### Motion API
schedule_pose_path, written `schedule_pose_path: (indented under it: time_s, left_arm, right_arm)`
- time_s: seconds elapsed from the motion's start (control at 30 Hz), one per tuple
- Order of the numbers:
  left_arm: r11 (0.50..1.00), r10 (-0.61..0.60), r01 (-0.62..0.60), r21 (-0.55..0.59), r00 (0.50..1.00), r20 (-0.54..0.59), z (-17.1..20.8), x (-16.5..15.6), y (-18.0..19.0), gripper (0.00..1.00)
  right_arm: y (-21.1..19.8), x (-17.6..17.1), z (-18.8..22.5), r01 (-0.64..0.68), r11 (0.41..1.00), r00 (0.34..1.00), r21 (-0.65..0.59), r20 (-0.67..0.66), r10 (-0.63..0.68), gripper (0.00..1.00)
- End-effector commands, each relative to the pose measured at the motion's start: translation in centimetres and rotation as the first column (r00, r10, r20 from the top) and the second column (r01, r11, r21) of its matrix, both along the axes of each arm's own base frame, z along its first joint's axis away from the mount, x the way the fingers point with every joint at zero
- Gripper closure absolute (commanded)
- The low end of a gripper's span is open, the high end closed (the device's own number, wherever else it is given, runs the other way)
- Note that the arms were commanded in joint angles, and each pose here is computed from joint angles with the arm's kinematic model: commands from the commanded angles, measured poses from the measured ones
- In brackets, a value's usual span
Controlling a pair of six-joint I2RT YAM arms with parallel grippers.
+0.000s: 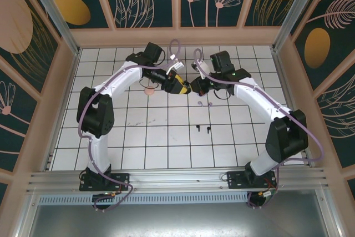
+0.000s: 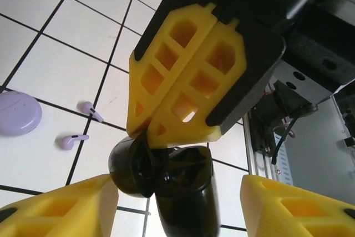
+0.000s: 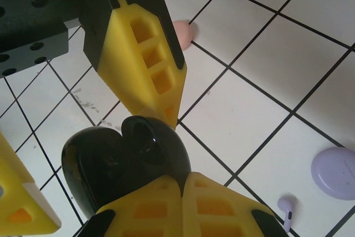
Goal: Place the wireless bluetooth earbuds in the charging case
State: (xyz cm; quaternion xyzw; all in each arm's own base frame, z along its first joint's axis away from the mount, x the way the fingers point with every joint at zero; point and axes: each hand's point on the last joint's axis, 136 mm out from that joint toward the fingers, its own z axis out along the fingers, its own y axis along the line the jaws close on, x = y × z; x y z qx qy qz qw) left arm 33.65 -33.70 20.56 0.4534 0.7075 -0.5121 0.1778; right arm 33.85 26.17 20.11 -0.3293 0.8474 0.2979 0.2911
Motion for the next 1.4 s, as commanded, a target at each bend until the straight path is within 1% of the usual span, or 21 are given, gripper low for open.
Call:
schedule_pose_path:
  time_s: [0.0,0.27,0.4,0.53,0.77,0.8,0.87,0.97,1.03,1.13,1.23,1.37]
  left_arm:
    - [0.998,-0.047,0.047,-0.039,0.999,-0.005,0.7,-0.7,-0.2,0.41]
    - [0.998,-0.053,0.053,-0.044,0.999,-0.005,0.6,-0.7,-0.3,0.47]
    - [0.997,-0.055,0.055,-0.05,0.998,-0.007,0.6,-0.7,-0.3,0.53]
    - [0.996,-0.061,0.06,-0.063,0.998,-0.007,0.9,-0.7,-0.4,0.62]
    - [0.994,-0.069,0.068,-0.09,0.998,-0.002,1.3,-0.9,-0.5,0.87]
    - [0.993,-0.067,0.066,-0.093,0.998,-0.003,1.4,-0.9,-0.5,0.88]
    - [0.993,-0.061,0.061,-0.1,0.998,0.002,1.4,-0.9,-0.5,0.95]
    - [0.993,-0.045,0.047,-0.109,0.999,0.024,1.7,-0.8,-0.5,1.0]
    - [0.993,-0.013,0.018,-0.113,0.999,0.043,1.8,-0.5,-0.4,1.0]
    - [0.988,0.055,-0.043,-0.147,0.995,0.079,2.4,0.3,-0.1,1.0]
    - [0.972,0.15,-0.122,-0.202,0.98,0.13,3.7,1.3,1.0,1.0]
    - [0.945,0.262,-0.209,-0.252,0.945,0.199,5.1,2.2,2.1,1.0]
  right_arm:
    - [0.6,0.3,1.2,-0.022,1.0,0.999,-0.003,0.038,0.022,1.0]
    - [0.9,0.3,1.1,-0.025,1.0,0.999,-0.009,0.037,0.025,1.0]
    - [1.0,0.3,0.9,-0.024,1.0,0.999,-0.013,0.035,0.024,1.0]
    - [1.1,0.3,1.0,-0.022,1.0,0.999,-0.016,0.041,0.023,1.0]
    - [0.9,1.0,1.9,0.013,1.0,0.997,-0.02,0.072,-0.011,1.0]
    - [0.8,1.3,2.2,0.025,0.999,0.996,-0.021,0.083,-0.023,0.99]
    - [0.5,1.7,2.6,0.051,0.998,0.994,-0.028,0.101,-0.048,0.92]
    - [-0.2,2.4,3.5,0.106,0.994,0.986,-0.036,0.134,-0.1,0.68]
    - [-0.9,2.7,4.2,0.144,0.989,0.979,-0.032,0.148,-0.138,0.58]
    - [-2.3,2.2,5.7,0.19,0.982,0.97,-0.001,0.154,-0.188,0.52]
    - [-3.7,0.9,6.4,0.23,0.973,0.961,0.034,0.149,-0.232,0.46]
    - [-5.9,-0.7,5.7,0.323,0.945,0.939,0.046,0.107,-0.327,0.44]
